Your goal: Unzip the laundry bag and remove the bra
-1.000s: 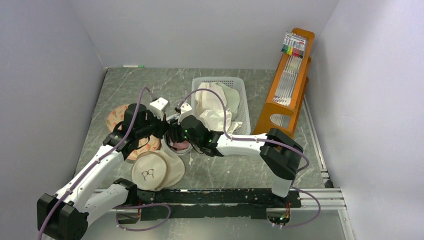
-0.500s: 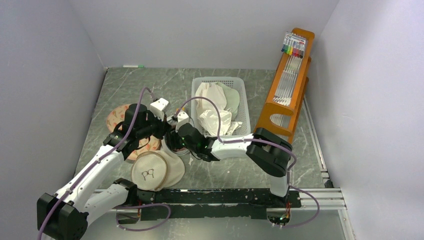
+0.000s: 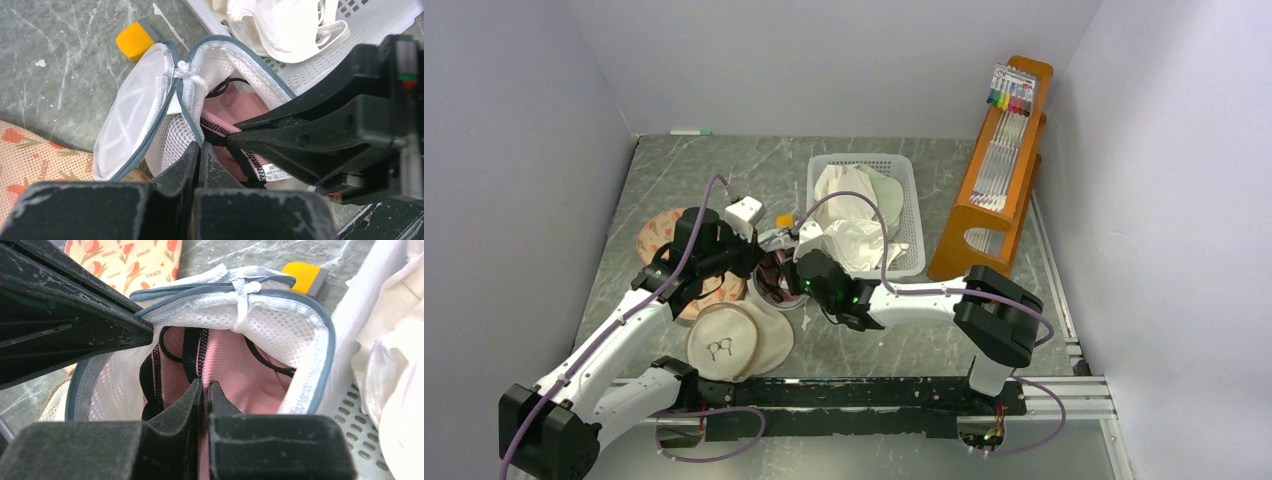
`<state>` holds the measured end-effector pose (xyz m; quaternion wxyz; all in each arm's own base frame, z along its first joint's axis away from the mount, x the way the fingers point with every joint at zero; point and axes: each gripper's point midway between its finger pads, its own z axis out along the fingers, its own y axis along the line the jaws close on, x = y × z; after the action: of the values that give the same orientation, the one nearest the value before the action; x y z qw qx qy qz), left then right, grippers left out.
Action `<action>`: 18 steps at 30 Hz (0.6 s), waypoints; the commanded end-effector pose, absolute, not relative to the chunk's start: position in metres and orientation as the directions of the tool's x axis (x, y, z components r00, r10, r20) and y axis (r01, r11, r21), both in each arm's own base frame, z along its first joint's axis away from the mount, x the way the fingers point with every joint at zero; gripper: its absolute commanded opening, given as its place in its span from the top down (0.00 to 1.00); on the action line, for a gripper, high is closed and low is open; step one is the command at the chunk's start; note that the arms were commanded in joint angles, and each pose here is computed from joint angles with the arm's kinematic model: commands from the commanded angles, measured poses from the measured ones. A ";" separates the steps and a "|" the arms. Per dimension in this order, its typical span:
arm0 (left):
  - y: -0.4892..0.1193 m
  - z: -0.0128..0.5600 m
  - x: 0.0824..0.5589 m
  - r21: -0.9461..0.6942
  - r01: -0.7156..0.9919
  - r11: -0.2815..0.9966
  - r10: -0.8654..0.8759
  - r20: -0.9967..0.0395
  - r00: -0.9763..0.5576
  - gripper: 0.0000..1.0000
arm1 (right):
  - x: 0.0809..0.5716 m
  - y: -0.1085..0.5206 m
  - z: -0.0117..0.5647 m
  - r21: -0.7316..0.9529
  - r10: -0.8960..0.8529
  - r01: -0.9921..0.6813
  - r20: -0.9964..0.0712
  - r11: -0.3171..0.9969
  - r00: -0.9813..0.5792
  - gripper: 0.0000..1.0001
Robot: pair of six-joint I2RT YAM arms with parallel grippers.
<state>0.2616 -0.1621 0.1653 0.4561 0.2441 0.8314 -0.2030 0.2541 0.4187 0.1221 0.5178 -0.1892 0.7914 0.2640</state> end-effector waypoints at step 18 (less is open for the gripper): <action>-0.167 0.169 0.262 -0.120 0.600 0.791 0.222 -0.858 -0.463 0.93 | 0.253 0.392 0.229 0.402 0.218 -0.611 -0.909 0.681 -0.355 1.00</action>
<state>0.2617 -0.1623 0.1637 0.4536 0.2440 0.8328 -0.2027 0.2552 0.3987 0.1957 0.5369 -0.1551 0.7572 0.3383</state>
